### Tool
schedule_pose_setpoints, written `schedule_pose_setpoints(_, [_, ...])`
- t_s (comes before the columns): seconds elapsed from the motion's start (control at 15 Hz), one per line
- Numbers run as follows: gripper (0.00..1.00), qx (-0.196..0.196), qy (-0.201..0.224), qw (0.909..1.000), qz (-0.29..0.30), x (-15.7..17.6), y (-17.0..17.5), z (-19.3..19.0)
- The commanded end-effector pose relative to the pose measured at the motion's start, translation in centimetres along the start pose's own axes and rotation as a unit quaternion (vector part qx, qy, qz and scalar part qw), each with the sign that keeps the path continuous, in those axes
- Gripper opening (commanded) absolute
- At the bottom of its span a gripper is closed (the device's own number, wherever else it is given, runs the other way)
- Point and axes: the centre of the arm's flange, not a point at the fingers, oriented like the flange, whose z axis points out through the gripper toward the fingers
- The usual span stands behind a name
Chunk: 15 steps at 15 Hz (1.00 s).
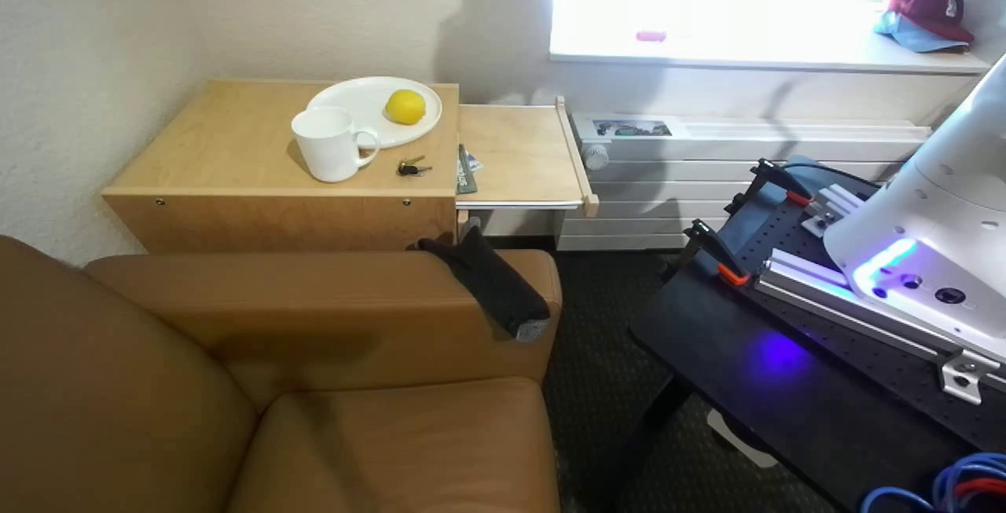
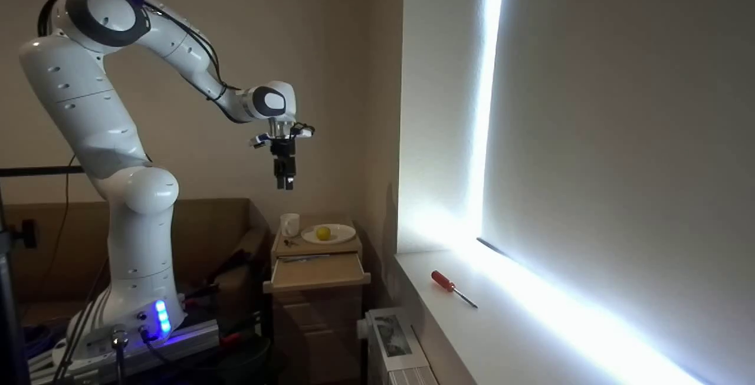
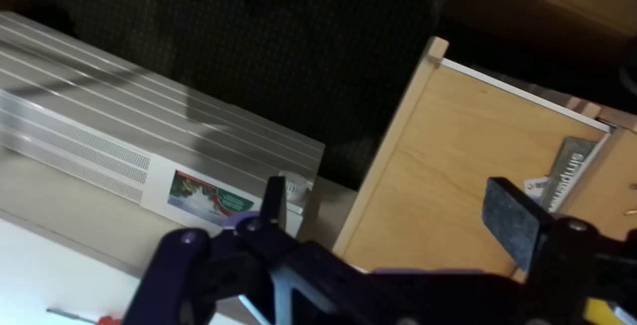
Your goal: Close the drawer.
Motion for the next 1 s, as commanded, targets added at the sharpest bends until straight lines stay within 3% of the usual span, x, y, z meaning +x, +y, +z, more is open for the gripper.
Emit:
schedule_pose_setpoints(0.0, [1.0,0.019,-0.018,0.9989,0.04,0.1,2.7,1.3])
schedule_pose_setpoints(0.07, [1.0,0.002,-0.02,0.9995,0.022,0.0,1.8,1.8])
schedule_pose_setpoints(0.33, [1.0,0.003,-0.02,0.9995,0.023,0.0,1.9,1.7])
schedule_pose_setpoints(0.47, [1.0,-0.026,-0.03,0.9972,0.063,1.8,1.0,5.8])
schedule_pose_setpoints(0.6, [1.0,-0.032,-0.05,0.9923,0.109,2.9,0.9,10.4])
schedule_pose_setpoints(0.93, [1.0,-0.04,-0.103,0.9718,0.208,5.4,2.1,20.8])
